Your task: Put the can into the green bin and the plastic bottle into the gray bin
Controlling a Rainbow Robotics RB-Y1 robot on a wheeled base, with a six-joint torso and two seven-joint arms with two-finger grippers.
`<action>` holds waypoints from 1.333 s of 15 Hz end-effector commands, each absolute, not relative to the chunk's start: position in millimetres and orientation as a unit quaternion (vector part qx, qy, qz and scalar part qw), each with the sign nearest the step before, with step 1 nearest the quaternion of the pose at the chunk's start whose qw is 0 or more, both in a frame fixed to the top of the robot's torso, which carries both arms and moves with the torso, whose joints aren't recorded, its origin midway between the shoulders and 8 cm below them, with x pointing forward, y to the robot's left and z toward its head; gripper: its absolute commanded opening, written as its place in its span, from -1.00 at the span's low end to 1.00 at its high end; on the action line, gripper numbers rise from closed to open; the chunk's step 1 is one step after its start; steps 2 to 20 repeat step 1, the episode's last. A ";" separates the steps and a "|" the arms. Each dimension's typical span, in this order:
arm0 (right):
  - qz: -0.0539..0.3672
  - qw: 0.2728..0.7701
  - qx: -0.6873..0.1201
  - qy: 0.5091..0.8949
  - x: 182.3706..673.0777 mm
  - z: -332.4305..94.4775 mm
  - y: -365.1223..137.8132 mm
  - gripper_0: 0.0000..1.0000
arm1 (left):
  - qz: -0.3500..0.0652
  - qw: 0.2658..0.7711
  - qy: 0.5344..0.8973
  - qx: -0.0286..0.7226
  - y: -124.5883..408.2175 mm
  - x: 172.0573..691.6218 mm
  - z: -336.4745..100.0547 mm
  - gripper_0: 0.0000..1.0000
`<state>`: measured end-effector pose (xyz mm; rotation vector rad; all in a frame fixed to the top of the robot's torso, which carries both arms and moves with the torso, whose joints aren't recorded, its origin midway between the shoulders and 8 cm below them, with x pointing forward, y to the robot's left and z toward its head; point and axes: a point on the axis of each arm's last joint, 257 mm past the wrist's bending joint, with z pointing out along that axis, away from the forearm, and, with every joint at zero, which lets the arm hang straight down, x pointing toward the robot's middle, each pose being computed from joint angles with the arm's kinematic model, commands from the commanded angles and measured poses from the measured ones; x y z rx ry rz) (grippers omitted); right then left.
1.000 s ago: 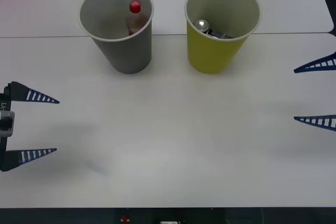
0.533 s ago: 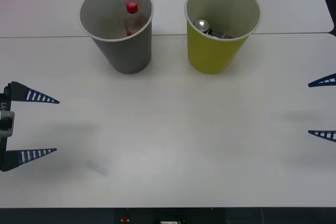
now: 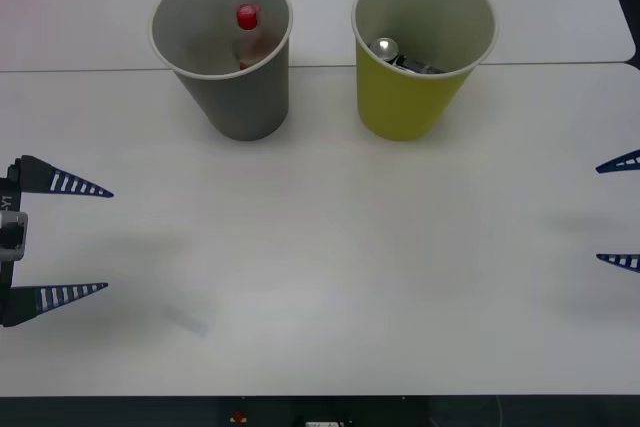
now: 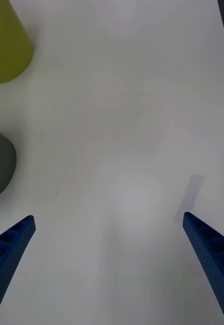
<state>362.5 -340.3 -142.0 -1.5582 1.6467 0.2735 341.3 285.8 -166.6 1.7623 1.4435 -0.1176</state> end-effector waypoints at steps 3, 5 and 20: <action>0.109 0.416 -0.620 0.656 362.5 -142.1 -340.4 1.00 | -0.047 0.417 0.575 0.702 285.8 341.3 -166.6 1.00; 0.109 0.416 -0.620 0.656 362.5 -142.1 -340.4 1.00 | -0.047 0.417 0.575 0.702 285.8 341.3 -166.6 1.00; 0.109 0.416 -0.620 0.656 362.5 -142.1 -340.4 1.00 | -0.047 0.417 0.575 0.702 285.8 341.3 -166.6 1.00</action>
